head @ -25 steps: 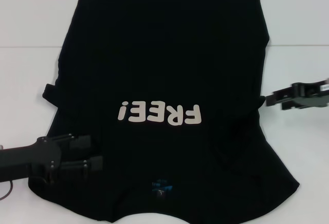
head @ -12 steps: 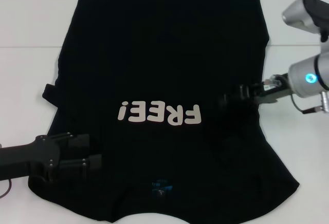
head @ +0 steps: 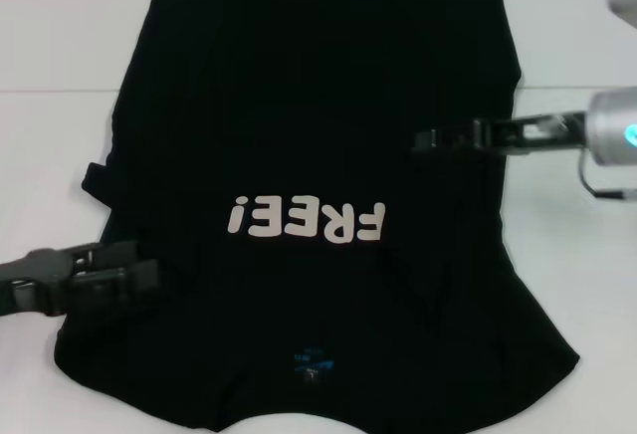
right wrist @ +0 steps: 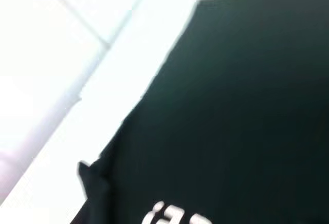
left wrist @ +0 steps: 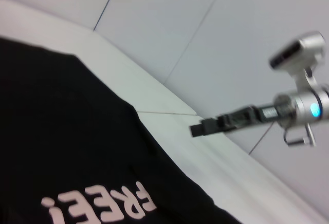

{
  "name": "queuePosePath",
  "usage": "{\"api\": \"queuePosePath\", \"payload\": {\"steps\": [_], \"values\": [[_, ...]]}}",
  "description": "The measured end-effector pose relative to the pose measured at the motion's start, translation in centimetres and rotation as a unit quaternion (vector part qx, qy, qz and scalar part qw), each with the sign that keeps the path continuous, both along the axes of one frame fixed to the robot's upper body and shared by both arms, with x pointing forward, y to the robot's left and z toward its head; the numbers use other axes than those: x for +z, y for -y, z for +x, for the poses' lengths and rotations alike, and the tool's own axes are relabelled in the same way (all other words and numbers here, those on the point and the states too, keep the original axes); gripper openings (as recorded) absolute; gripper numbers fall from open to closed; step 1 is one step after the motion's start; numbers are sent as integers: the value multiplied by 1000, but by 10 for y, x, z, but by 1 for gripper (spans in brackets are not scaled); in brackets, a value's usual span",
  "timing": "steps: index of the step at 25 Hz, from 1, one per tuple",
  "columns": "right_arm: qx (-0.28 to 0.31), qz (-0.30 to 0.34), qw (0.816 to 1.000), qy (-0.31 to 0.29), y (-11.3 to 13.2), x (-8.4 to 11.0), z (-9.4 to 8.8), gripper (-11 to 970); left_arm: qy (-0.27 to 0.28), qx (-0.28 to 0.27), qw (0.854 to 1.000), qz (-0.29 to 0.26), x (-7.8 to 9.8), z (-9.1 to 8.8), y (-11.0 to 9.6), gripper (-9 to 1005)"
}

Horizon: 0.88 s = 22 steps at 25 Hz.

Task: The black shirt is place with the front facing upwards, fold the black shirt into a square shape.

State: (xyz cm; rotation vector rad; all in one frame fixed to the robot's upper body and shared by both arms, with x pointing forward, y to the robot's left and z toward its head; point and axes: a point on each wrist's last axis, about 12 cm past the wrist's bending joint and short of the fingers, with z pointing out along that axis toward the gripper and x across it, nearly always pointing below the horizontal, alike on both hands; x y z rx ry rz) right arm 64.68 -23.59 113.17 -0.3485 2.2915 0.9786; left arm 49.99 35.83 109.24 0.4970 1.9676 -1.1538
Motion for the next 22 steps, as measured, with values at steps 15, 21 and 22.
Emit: {"api": "queuePosePath", "payload": {"steps": [15,21,22], "values": [[160,-36,925,342,50,-59,-111,652,-319,117,933,116,20,15,-51,827],[178,-49,920,345,46,-64,-115,736,-360,144,911,142,13,27,-47,827],[179,-49,920,345,46,-64,-115,748,-360,145,910,148,12,28,-46,827]]}}
